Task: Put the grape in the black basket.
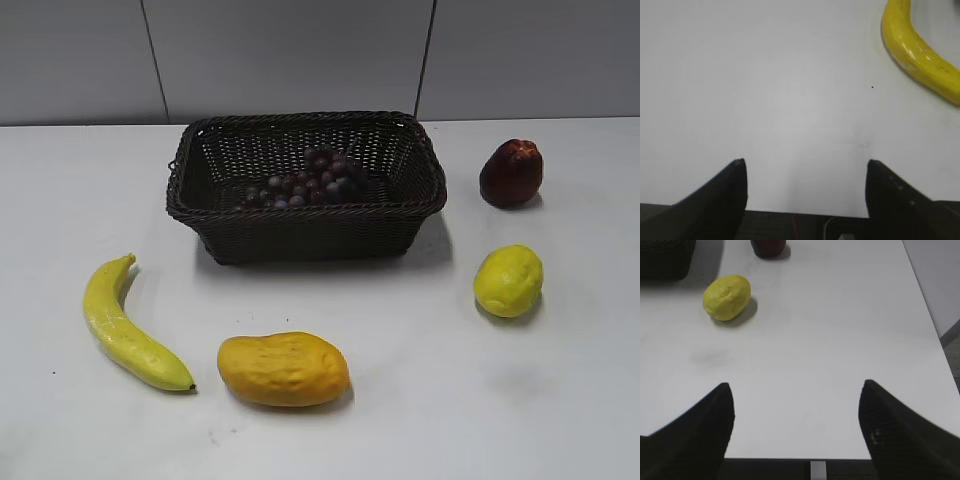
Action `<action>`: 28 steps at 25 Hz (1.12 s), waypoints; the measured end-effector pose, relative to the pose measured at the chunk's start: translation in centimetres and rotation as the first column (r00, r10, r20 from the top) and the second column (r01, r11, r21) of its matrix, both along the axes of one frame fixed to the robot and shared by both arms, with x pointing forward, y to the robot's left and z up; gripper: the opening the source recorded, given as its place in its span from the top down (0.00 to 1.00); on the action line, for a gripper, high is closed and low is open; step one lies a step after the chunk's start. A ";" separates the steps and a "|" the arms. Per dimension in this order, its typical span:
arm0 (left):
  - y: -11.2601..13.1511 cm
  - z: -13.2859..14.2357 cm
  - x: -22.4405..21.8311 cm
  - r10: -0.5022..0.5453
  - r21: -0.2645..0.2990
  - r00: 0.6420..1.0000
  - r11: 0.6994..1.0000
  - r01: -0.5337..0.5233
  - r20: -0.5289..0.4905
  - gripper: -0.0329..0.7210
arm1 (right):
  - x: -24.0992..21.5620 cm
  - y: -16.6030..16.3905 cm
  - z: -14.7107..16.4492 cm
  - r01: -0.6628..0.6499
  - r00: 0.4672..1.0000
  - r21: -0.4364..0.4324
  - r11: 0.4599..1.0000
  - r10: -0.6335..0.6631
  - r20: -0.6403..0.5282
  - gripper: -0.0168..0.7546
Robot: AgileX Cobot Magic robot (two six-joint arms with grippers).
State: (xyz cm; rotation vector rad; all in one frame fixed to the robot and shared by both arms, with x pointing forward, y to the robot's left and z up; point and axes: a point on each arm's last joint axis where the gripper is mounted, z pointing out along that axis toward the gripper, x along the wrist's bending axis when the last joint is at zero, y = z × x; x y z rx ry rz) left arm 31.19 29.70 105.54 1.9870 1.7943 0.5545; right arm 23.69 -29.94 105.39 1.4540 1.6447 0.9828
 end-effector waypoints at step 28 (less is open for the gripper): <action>0.3 -0.9 -7.8 0.005 -0.041 0.885 0.999 0.016 0.465 0.25 | 0.0 0.0 0.0 0.000 1.000 0.000 1.000 0.000 -0.001 0.22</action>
